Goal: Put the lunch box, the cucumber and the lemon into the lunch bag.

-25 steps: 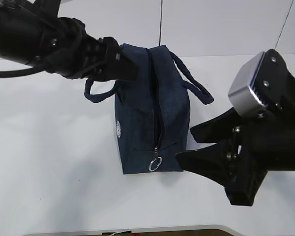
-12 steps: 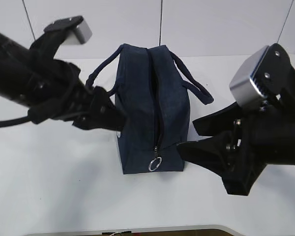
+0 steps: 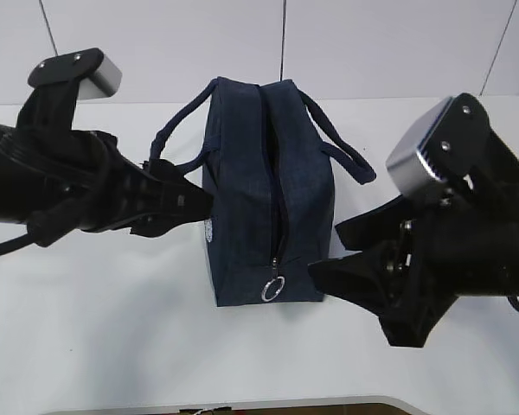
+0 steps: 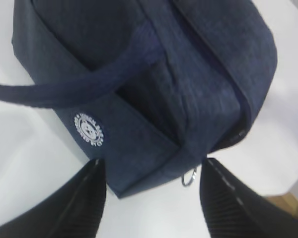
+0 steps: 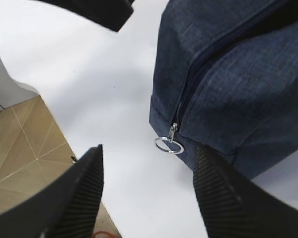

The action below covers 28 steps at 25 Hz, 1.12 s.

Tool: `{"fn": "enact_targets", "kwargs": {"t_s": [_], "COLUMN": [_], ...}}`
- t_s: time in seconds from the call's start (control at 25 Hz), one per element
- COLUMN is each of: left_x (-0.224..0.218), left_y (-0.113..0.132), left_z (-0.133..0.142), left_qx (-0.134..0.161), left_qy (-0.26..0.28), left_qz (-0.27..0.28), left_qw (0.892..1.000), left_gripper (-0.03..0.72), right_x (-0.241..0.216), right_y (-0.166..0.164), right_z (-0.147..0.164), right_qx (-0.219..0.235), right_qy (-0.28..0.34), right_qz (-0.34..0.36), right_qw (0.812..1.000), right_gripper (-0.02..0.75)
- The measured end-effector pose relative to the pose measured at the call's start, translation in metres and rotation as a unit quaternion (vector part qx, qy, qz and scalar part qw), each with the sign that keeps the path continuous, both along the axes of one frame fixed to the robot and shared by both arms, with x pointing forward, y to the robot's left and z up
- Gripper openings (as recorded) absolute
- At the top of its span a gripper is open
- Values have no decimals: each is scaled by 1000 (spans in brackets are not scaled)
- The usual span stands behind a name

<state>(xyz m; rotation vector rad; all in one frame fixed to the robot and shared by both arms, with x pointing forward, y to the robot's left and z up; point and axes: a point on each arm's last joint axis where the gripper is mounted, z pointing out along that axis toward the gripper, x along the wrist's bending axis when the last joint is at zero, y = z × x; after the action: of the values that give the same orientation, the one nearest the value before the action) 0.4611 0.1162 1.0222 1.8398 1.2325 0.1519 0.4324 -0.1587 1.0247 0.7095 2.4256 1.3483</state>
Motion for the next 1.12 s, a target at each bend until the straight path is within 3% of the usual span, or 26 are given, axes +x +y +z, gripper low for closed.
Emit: {"fn": "enact_targets", "kwargs": {"t_s": [0.36, 0.88, 0.96, 1.12], "left_x": [5, 15, 16, 16], "left_y": [-20, -27, -27, -27], "left_z": [-9, -26, -26, -26], "left_qx": [-1, 1, 0, 0], "left_qy": [10, 39, 37, 37], "left_qz": [-7, 11, 14, 15], "left_qw": [1000, 999, 999, 999], "left_gripper": [440, 486, 449, 254], "right_x": [7, 7, 7, 8], "right_y": [4, 4, 4, 4], "right_z": [-16, -16, -16, -16], "right_qx": [-14, -14, -14, -16], "right_qy": [30, 30, 30, 28], "right_qz": [-1, -2, -2, 1], "right_qw": [999, 999, 999, 999], "right_gripper": [459, 459, 459, 459]}}
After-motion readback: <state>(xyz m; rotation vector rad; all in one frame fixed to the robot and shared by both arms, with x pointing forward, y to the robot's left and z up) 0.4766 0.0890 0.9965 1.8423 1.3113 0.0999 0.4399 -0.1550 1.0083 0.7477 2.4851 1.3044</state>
